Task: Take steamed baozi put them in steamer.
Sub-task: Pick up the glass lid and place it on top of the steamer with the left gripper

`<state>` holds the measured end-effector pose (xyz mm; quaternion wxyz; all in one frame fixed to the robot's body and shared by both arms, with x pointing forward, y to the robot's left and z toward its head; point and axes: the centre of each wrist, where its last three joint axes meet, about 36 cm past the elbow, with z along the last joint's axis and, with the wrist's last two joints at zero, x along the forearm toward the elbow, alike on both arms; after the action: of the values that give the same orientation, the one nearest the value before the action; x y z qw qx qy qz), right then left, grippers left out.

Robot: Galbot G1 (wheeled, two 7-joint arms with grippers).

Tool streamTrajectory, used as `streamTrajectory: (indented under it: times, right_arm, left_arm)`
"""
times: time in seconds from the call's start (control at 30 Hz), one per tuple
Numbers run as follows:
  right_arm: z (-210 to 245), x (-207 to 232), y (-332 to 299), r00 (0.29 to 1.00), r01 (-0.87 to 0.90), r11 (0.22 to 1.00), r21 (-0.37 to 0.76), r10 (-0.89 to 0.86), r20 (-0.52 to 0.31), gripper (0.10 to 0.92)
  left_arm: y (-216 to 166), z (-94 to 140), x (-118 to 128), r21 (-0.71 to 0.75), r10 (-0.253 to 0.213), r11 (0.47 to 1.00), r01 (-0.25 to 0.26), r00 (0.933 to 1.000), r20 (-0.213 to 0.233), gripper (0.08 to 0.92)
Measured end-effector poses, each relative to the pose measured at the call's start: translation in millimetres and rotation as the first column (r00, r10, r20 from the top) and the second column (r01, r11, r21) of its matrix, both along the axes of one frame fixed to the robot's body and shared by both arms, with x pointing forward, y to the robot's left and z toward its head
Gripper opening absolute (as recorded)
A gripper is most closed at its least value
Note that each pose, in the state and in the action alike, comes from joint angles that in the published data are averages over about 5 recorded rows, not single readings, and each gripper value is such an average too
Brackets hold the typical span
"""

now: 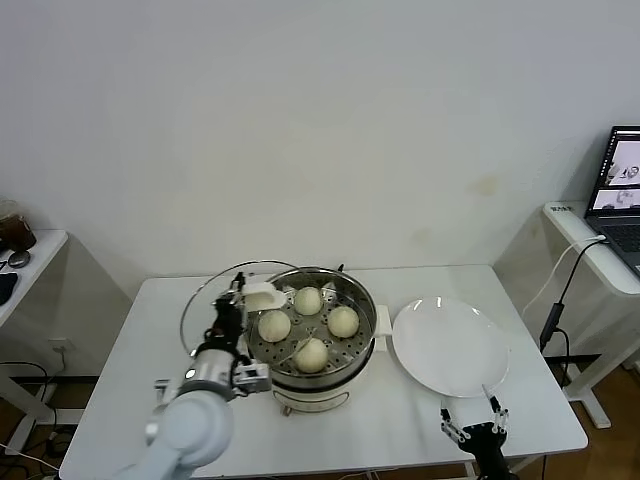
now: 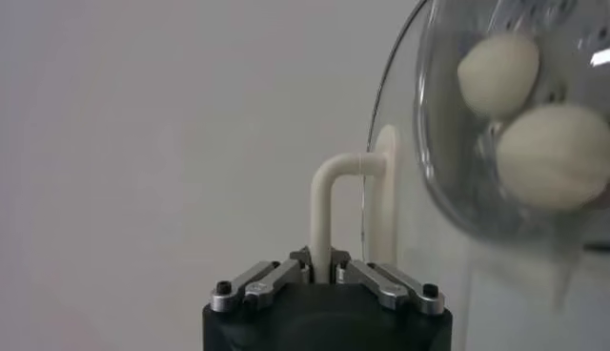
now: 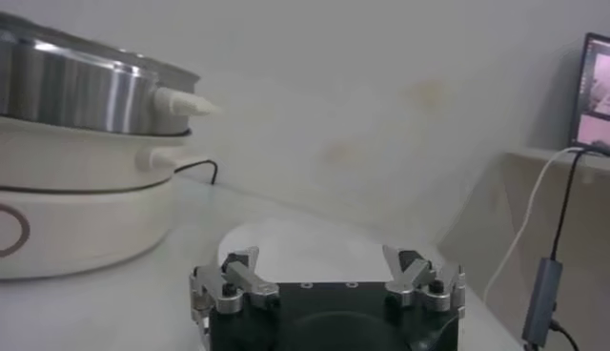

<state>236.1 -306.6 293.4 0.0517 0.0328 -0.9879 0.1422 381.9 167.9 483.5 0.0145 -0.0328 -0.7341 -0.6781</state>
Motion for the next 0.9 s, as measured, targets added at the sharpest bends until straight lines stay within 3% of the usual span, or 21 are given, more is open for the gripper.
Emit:
streamTrajectory:
  times: [0.33,0.9]
  right_arm:
    - [-4,4,7,1.000,-0.016,1.000,-0.011,0.016,-0.008,0.823]
    - [-5,3,12,0.999,-0.038,0.999,0.002,0.038,-0.027,0.823]
  left_arm:
    - [-54,-10,11,-0.001,-0.025,1.000,0.025,0.9997,-0.002,0.174]
    - [-92,-32,18,0.048,-0.037,0.998,0.036,0.9993,0.008,0.174]
